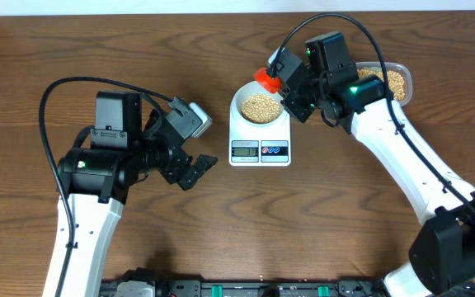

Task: Scoop item into bowl and weigh 50g on scale
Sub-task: 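Carry the empty red scoop with the right gripper to the soybean tub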

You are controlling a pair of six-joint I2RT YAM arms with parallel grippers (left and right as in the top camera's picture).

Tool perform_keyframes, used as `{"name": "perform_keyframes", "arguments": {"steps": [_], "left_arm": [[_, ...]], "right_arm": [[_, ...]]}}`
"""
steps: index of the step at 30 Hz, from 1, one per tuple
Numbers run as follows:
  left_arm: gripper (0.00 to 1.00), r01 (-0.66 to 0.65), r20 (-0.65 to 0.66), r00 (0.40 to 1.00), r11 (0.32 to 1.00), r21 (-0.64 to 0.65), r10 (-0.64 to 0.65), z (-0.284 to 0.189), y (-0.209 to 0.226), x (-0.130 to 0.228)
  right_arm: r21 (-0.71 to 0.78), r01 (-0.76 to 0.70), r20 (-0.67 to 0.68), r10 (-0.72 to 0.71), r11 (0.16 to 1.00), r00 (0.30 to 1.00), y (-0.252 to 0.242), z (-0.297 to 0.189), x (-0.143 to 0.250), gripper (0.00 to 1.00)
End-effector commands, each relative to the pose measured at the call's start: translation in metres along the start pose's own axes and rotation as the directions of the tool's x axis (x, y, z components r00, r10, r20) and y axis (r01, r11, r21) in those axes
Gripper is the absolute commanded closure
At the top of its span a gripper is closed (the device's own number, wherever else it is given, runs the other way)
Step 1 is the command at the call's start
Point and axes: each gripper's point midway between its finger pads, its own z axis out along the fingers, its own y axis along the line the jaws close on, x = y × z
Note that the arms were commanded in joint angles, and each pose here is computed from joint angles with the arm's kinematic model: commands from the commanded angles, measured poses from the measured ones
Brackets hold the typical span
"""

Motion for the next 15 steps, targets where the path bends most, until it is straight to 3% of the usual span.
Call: {"name": "perform_keyframes", "arguments": {"steps": [1, 5, 9, 15], "left_arm": [[0.02, -0.004, 0.027, 1.000, 1.000, -0.001, 0.004, -0.007, 0.000, -0.010], [0.02, -0.004, 0.027, 1.000, 1.000, -0.001, 0.004, -0.007, 0.000, -0.010], [0.02, -0.004, 0.027, 1.000, 1.000, -0.001, 0.004, -0.007, 0.000, -0.010], [0.02, -0.004, 0.027, 1.000, 1.000, -0.001, 0.004, -0.007, 0.000, -0.010]], "right_arm": [[0.006, -0.025, 0.070, 0.025, 1.000, 0.997, -0.003, -0.022, -0.017, 0.99], [0.044, -0.050, 0.096, 0.045, 0.998, 0.994, -0.021, -0.038, -0.017, 0.99], [0.202, -0.100, 0.099, 0.082, 0.974, 0.992, -0.066, -0.064, -0.007, 0.99], [0.413, -0.198, 0.003, 0.216, 0.889, 0.976, -0.133, -0.091, 0.048, 0.99]]}}
